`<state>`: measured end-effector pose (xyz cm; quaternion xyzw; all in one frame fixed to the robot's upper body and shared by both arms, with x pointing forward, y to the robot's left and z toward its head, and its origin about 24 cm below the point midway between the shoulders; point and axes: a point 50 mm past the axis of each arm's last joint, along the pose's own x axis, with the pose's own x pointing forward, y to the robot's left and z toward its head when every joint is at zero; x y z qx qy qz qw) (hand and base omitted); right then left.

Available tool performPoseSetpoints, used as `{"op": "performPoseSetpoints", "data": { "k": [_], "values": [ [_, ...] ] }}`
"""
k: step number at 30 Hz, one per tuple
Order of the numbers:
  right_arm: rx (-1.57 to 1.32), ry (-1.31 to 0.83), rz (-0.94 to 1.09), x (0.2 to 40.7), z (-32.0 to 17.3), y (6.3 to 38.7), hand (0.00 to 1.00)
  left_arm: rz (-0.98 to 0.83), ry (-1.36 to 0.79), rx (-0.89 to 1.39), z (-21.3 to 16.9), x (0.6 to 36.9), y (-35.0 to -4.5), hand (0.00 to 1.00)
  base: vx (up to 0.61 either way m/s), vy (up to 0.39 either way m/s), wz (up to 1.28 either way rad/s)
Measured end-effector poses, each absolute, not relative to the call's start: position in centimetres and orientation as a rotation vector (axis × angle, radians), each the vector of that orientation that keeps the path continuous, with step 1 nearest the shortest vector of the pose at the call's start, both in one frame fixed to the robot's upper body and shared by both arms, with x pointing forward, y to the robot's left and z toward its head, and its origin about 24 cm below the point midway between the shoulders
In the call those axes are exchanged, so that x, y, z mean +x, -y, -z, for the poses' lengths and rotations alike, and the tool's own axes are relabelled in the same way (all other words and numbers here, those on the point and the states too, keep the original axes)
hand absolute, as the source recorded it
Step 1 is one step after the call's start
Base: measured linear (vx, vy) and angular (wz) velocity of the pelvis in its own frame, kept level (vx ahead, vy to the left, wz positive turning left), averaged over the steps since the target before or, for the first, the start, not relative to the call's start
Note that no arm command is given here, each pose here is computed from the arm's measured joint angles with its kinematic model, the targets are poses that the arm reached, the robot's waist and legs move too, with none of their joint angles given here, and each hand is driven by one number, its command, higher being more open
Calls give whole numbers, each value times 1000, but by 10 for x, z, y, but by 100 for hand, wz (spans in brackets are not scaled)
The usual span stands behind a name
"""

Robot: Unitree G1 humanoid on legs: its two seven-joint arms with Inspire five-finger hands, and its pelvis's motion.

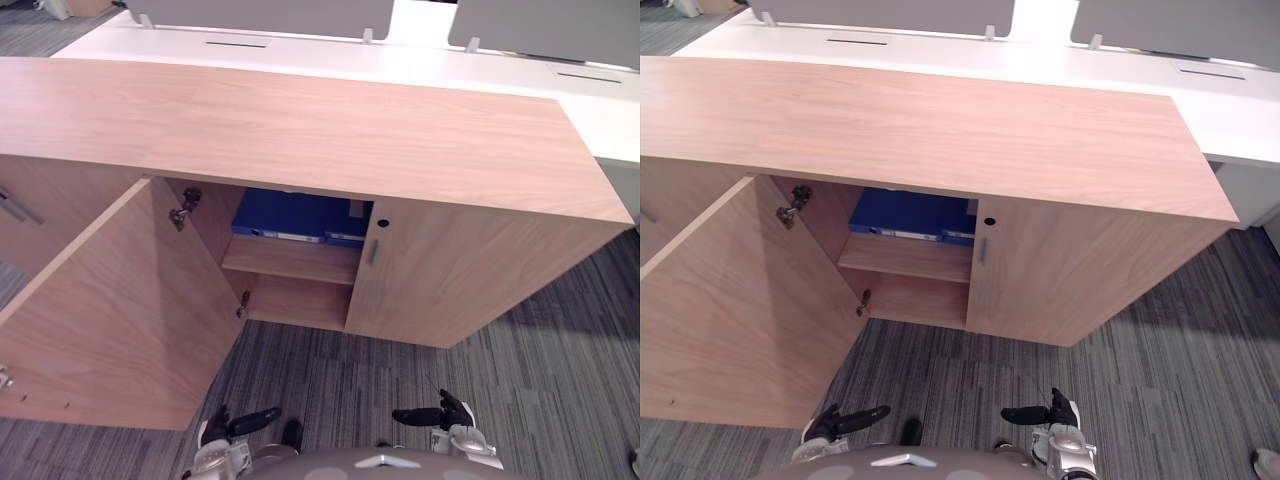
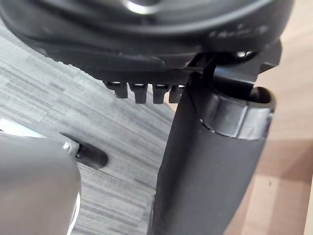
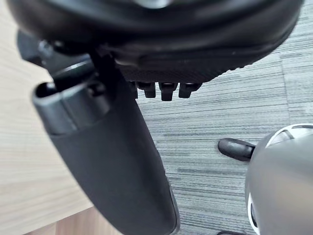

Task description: Walk over to the cabinet, pick up the folder, carry it to the office cabinet, place the folder inside the office cabinet, then close the office cabinet door

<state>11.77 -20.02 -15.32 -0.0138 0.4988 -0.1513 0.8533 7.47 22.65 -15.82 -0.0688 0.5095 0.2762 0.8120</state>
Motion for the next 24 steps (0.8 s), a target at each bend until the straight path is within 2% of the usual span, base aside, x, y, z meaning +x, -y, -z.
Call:
{"op": "performPoseSetpoints", "data": {
  "k": [3, 9, 17, 24],
  "values": [
    [-35, -1025, 308, 128, 150, 200, 100, -730, -1044, -226, 154, 68, -241, 100, 30, -36, 25],
    [-79, -964, 256, 152, 142, 197, 100, -989, -848, -279, 129, 66, -293, 100, 49, -42, 36],
    [-144, -907, 193, 170, 133, 196, 100, -1027, -558, -173, 79, 95, -341, 100, 28, -24, 18],
    [-162, -912, 179, 168, 134, 197, 100, -1046, -425, -92, 48, 107, -369, 100, 6, -6, 1]
  ]
}}
